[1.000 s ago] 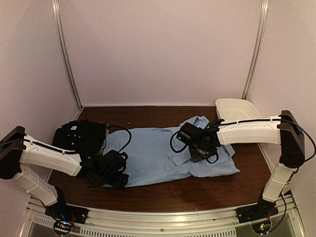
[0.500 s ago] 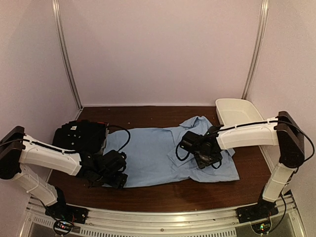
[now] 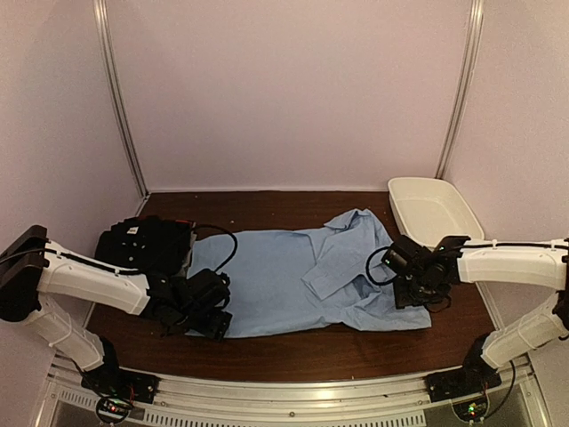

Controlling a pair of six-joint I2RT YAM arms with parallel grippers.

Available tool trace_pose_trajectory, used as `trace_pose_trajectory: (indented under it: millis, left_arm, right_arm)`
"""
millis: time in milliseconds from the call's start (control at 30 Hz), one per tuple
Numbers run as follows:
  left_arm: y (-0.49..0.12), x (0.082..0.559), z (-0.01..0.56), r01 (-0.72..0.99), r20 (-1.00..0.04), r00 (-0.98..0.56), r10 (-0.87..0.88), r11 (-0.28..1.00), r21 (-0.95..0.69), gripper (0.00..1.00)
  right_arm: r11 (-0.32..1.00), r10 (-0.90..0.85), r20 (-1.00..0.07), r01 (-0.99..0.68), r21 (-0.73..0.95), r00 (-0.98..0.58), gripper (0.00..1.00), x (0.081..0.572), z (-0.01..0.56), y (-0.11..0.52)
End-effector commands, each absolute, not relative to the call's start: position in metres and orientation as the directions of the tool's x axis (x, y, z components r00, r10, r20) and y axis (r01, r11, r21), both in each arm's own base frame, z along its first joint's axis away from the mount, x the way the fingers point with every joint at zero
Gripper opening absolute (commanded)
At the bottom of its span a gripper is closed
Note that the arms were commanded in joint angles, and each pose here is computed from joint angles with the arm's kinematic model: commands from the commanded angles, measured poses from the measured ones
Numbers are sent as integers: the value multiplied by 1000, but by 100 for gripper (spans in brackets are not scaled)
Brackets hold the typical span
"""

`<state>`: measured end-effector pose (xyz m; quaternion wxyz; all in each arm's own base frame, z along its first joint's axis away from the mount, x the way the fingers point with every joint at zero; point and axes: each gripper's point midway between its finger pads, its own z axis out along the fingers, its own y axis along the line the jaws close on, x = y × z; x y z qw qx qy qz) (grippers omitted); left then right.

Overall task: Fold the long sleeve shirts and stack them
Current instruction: Smooth out the 1/3-folded shirt at the center of the board.

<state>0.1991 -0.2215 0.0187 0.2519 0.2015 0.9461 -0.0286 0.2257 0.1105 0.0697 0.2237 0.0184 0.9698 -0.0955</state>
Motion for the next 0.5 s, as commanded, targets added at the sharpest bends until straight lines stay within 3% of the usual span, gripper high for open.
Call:
trace_pose_trajectory:
  millis: [0,467]
  left_arm:
    - [-216,198,18,404,-476,-792,383,913,62,74]
    - [-225,199,18,428,-477,-786,392,903,37,74]
  right_arm:
    - [994,71,-450,99,-40,-890,67,224,72,119]
    - [963,239,-409,269,-15,-881,61,196,49,85]
